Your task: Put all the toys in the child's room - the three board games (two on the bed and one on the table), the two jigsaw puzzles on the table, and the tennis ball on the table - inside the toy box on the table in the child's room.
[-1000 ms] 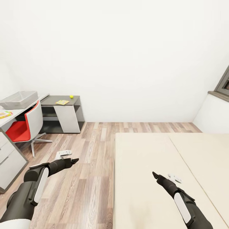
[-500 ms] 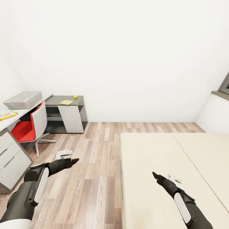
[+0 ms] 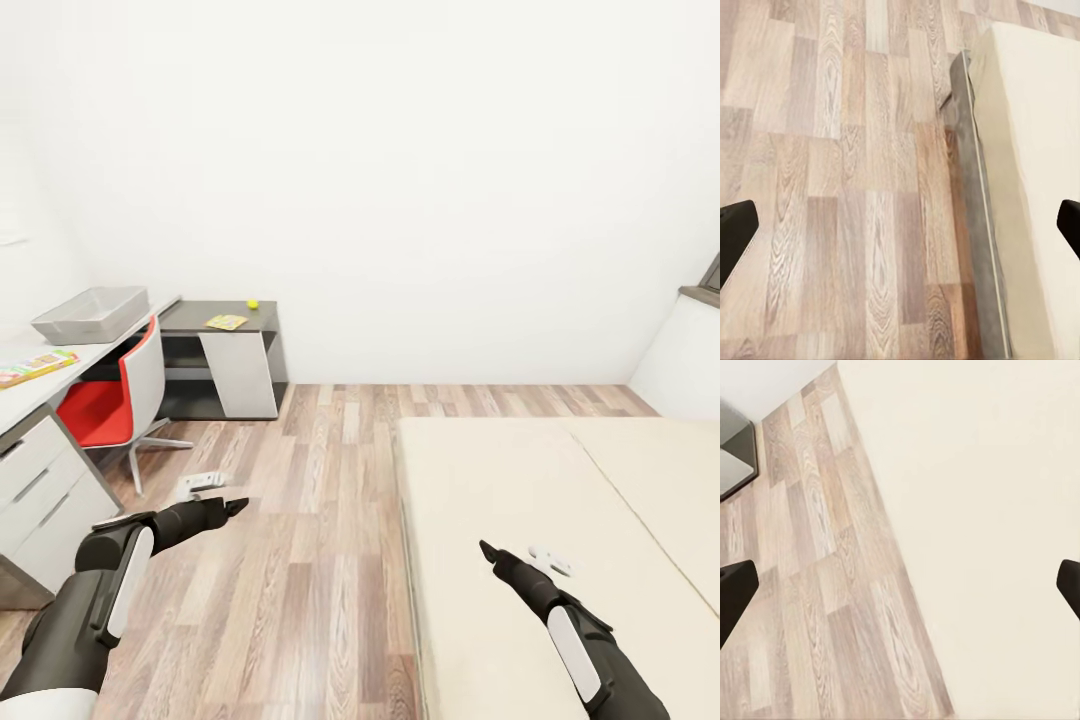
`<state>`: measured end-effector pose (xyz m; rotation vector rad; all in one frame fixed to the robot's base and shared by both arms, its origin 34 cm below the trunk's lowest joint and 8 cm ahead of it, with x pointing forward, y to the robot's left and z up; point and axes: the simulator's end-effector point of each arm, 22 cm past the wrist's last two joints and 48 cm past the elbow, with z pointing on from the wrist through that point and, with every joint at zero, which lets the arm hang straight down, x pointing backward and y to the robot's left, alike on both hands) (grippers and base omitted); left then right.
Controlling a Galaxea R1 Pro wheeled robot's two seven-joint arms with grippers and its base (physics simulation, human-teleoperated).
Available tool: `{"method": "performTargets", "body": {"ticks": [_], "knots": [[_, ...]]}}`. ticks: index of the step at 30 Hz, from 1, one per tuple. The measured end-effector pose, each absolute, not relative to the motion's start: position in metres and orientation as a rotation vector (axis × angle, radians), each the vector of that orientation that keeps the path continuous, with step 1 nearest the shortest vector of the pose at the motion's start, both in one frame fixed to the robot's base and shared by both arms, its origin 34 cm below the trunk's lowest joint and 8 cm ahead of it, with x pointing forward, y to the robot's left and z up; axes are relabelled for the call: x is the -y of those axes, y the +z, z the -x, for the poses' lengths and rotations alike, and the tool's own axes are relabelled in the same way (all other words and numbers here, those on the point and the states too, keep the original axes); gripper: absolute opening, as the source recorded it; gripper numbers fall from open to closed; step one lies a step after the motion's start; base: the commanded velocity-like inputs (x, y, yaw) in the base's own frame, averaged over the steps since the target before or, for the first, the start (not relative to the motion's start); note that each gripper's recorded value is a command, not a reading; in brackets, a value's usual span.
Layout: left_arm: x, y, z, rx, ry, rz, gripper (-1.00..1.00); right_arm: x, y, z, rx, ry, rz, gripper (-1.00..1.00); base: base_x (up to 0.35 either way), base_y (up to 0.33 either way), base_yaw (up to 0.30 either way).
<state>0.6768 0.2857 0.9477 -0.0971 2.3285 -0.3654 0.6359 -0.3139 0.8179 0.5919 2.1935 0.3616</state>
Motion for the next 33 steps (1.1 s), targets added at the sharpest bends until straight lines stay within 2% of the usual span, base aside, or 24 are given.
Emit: {"method": "performTargets", "body": {"ticks": [27, 33], "knots": [[-0.2859, 0.9476, -0.6768, -2.329, -0.365, 0.097, 1.00, 0.3133, 0.8202, -0.6375, -2.187, 0.368, -0.589, 1.00, 0.000, 0.283, 0.000], [-0.2860, 0.9474, -0.6768, -2.329, -0.364, 0.098, 1.00, 0.3140, 0.8188, -0.6365, -2.191, 0.362, -0.592, 1.00, 0.000, 0.283, -0.122]]}}
